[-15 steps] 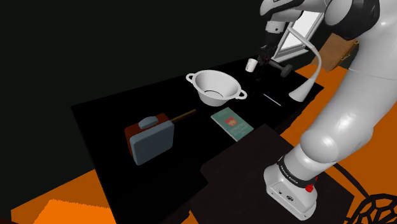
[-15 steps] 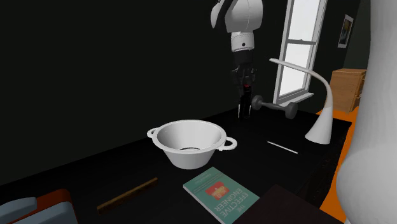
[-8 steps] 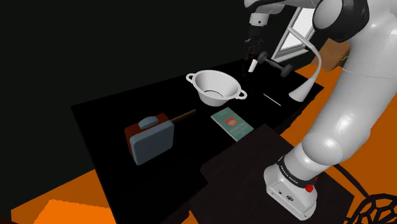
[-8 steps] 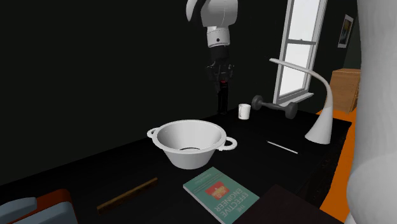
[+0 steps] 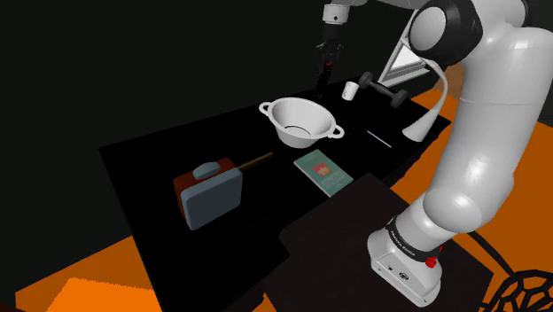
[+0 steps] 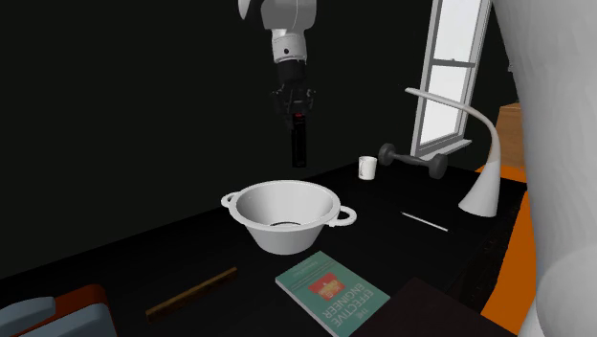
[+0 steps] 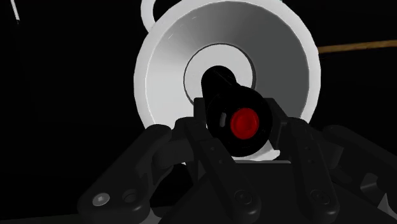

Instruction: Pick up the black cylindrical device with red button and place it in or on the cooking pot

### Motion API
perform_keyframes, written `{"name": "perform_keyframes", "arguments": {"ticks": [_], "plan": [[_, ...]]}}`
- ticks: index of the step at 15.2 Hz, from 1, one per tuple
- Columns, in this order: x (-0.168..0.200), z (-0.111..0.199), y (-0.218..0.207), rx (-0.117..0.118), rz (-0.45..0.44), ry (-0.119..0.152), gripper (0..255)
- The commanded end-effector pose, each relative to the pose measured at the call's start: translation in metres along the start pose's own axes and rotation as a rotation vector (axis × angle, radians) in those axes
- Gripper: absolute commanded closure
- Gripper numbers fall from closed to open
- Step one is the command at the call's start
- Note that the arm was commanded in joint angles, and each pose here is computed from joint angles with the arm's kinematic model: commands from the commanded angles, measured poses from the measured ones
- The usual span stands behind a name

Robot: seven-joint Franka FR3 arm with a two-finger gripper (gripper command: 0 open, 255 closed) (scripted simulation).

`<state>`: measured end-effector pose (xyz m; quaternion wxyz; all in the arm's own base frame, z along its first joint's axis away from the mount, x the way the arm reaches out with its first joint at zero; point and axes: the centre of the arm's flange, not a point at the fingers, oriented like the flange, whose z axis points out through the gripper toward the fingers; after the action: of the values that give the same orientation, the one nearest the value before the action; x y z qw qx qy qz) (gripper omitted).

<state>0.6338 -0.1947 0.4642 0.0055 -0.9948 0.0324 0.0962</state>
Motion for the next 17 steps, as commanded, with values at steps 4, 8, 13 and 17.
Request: {"name": "perform_keyframes", "arguments": {"ticks": [4, 8, 13, 17], "plan": [[0.024, 0.003, -0.029, 0.000, 0.001, 0.000, 255], [0.028, 0.023, -0.029, 0.000, 0.001, 0.000, 255], [0.033, 0.049, -0.029, 0.000, 0.001, 0.000, 255], [0.037, 0.070, -0.029, 0.000, 0.001, 0.000, 255]]}}
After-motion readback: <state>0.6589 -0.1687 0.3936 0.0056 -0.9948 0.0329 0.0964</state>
